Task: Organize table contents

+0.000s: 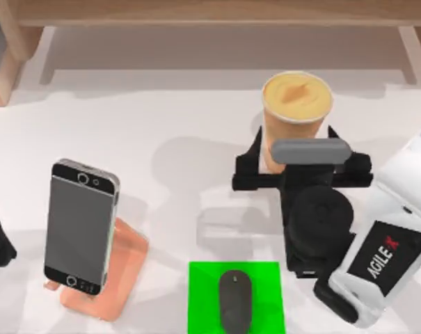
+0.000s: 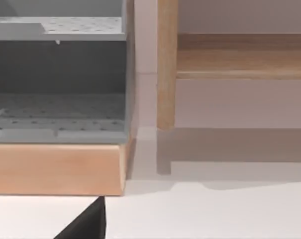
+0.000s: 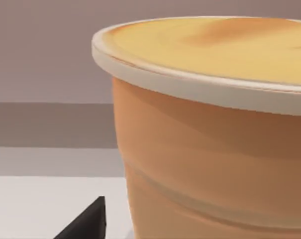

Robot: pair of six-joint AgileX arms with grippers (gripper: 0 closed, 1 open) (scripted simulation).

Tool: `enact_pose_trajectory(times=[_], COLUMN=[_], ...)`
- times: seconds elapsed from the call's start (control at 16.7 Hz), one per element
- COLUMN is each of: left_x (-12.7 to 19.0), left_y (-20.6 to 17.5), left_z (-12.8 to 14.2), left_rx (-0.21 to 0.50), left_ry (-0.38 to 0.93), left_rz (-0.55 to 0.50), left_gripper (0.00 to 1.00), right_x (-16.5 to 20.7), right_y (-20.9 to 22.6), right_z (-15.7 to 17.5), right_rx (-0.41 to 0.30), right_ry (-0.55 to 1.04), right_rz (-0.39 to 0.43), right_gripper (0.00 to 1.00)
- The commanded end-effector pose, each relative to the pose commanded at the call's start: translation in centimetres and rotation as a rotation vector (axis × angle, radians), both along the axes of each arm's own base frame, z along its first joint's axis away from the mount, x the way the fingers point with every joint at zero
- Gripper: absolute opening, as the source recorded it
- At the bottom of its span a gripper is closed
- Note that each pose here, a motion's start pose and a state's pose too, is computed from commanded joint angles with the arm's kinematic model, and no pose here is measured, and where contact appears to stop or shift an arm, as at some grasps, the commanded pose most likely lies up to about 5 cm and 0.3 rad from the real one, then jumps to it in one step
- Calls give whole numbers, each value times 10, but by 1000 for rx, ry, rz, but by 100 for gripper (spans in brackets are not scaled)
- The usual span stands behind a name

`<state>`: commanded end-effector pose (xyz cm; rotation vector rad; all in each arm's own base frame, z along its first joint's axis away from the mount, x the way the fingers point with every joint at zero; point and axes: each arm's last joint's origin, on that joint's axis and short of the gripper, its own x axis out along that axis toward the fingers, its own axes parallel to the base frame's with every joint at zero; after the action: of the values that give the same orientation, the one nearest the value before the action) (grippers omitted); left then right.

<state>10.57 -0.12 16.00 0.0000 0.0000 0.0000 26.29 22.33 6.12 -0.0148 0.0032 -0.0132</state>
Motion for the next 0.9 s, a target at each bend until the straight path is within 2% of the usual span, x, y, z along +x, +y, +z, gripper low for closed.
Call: enact_pose_trajectory(times=[0.36,0.66,0.9], left_x=[0,0,0], left_y=[0,0,0], left_z=[0,0,0], left_rx=[0,0,0], left_ry=[0,0,0], left_rz=[0,0,0], left_gripper=[100,100,100], right_x=[2,28,31], right_y=[-1,0,0], right_z=[0,0,0], right_rx=[2,3,3], right_ry=[-2,-4,-4], right_rz=[-4,-3,-3], right_gripper=[100,100,100])
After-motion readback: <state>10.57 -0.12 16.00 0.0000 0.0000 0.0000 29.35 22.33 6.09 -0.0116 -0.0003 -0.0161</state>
